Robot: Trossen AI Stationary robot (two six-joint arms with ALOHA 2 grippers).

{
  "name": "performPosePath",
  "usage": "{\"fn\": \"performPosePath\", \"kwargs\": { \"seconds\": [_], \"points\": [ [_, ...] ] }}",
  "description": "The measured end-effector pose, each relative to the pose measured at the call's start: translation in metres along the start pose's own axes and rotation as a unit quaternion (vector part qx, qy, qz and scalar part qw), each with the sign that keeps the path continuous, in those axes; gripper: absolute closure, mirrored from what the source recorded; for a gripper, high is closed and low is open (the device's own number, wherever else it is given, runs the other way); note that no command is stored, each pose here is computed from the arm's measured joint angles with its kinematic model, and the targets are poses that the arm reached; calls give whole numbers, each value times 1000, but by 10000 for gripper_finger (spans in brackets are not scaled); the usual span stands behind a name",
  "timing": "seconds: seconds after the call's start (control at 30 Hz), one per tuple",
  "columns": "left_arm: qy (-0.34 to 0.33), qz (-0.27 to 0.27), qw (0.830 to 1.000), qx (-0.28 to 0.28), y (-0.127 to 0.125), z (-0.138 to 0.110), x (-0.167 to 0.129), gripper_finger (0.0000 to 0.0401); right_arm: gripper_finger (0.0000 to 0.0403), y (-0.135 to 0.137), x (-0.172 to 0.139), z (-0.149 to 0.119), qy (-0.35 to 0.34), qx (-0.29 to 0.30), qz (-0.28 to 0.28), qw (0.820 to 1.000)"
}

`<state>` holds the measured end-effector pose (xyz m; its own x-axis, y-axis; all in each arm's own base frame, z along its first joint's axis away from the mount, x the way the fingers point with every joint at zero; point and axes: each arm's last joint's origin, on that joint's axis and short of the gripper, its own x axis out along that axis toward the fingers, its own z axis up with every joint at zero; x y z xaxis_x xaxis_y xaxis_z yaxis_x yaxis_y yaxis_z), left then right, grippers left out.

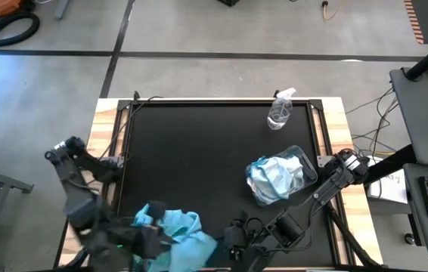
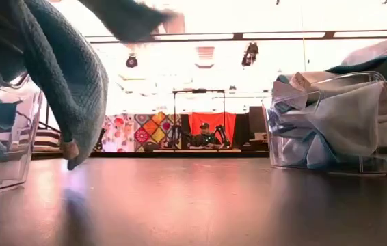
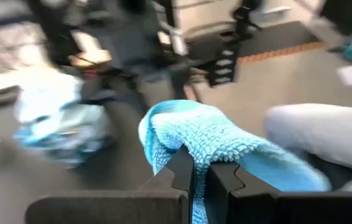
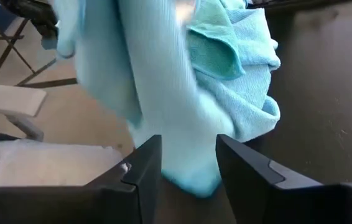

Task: Sort microfiber towel by color & place in baskets
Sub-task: Put the blue towel into the bottom transparent bin

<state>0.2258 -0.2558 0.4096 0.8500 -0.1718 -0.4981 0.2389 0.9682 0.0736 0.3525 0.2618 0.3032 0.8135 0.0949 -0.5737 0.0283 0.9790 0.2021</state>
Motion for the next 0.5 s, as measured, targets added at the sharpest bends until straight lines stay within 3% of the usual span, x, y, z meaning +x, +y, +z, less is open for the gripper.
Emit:
{"fn": "performPosePath", "kwargs": {
  "seconds": [0.17, 0.33, 0.4, 0.5],
  "points": [
    [12, 94, 995, -26, 2, 5, -48, 401, 266, 0, 0, -1, 2, 1, 1, 1000],
    [36, 150, 984, -90, 5, -13, -88, 401, 271, 1, 0, -2, 3, 1, 2, 1000],
    [36, 144, 981, -126, -1, -19, -97, 401, 270, 2, 0, -2, 3, 1, 2, 1000],
    [26, 104, 986, -126, -16, -26, -106, 401, 269, 2, 0, -2, 2, 6, 2, 1000]
  ]
}}
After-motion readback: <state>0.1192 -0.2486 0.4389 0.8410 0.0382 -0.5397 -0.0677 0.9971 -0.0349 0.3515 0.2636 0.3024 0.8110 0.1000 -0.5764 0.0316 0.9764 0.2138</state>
